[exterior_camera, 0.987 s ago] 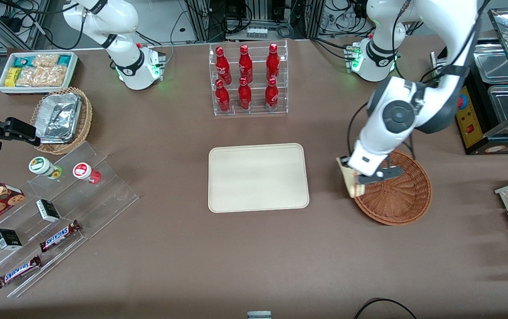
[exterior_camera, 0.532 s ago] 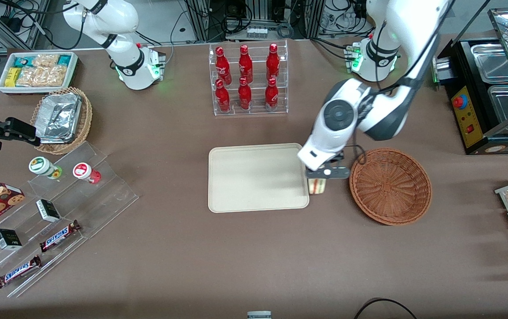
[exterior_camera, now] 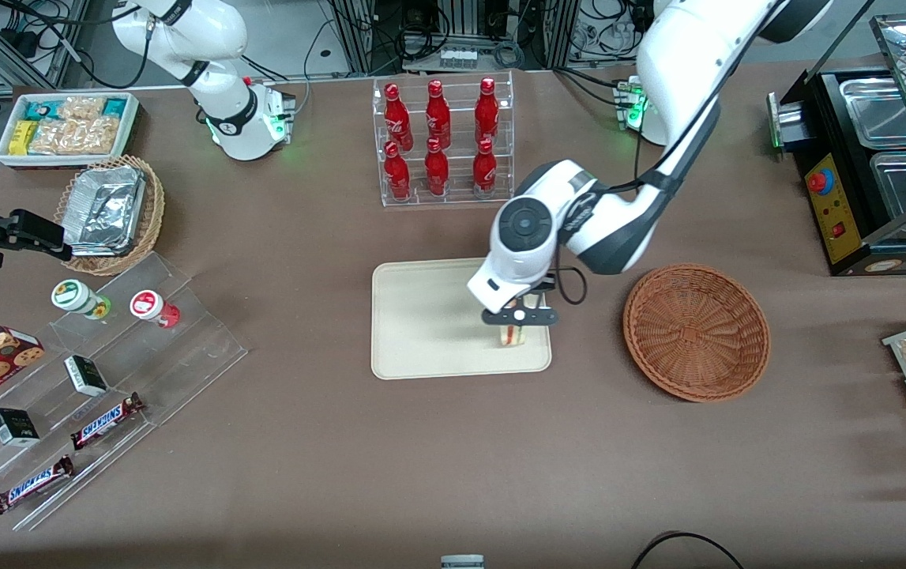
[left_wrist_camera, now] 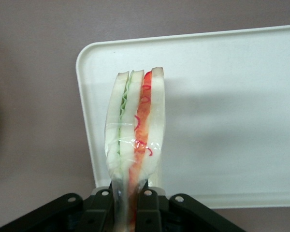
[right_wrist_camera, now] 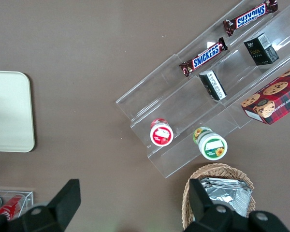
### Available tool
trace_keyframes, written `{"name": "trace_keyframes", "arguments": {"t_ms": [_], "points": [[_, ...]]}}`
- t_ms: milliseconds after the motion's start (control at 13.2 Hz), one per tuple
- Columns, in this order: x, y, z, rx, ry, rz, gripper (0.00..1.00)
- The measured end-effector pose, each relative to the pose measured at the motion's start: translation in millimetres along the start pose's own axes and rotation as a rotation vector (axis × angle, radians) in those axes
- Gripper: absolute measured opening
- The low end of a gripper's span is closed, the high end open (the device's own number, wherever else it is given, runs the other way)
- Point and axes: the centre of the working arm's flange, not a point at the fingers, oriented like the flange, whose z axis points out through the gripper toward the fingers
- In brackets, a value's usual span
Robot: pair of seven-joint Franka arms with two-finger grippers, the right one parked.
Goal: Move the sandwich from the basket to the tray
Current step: 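Lift the sandwich out of the basket and carry it over the tray, then lower the sandwich onto the cream tray with the left gripper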
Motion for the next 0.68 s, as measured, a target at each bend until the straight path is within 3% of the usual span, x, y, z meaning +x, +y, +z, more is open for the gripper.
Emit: {"name": "trace_keyframes", "arguments": {"t_ms": [684], "points": [[3.8,63.4,26.2,-0.010,-0.018,-0.074,0.15]]}}
